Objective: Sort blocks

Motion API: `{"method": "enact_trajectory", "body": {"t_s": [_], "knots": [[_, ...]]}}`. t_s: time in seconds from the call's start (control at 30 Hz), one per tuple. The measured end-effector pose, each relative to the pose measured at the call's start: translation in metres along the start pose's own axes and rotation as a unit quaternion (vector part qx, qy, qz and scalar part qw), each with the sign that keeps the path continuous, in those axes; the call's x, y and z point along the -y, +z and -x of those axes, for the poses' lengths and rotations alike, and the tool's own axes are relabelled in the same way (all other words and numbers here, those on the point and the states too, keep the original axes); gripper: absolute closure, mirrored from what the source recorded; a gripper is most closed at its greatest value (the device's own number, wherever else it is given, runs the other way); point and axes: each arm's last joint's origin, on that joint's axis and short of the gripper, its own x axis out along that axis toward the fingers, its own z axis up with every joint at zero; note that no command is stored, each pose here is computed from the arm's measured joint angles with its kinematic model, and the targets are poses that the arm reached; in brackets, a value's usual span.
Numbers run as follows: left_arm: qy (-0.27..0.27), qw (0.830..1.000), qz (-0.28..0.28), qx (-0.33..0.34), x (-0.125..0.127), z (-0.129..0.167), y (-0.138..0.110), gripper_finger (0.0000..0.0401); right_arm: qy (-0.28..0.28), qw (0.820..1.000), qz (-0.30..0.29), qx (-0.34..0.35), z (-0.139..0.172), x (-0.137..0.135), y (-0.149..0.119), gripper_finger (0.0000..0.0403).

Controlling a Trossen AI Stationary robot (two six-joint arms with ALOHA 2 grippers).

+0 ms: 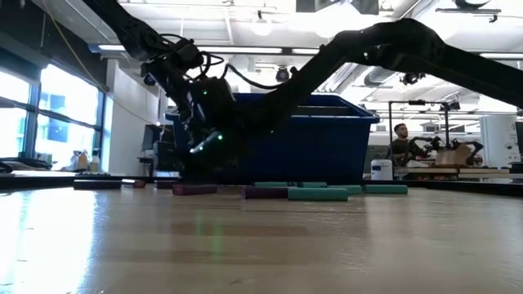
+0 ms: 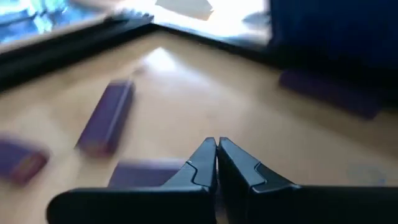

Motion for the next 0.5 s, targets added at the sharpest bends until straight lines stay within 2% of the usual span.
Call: {"method": "enact_trajectory", "body": {"t_s": [0.17,0.37,0.5], "knots": [[0.014,1.0,-0.001,-0.009,-0.001,0.0,0.0,0.0247,0.011,1.0,-0.001,-0.016,0.002,-0.002,-0.004,0.0403],[0.02,1.0,0.0,-0.01,-0.001,0.0,0.0,0.0247,0.036,0.999,-0.019,0.018,0.002,-0.006,0.004,0.0403],[0.02,1.0,0.0,-0.01,-0.001,0.0,0.0,0.0247,0.035,0.999,-0.028,0.004,-0.003,-0.005,-0.01,0.0403]]}}
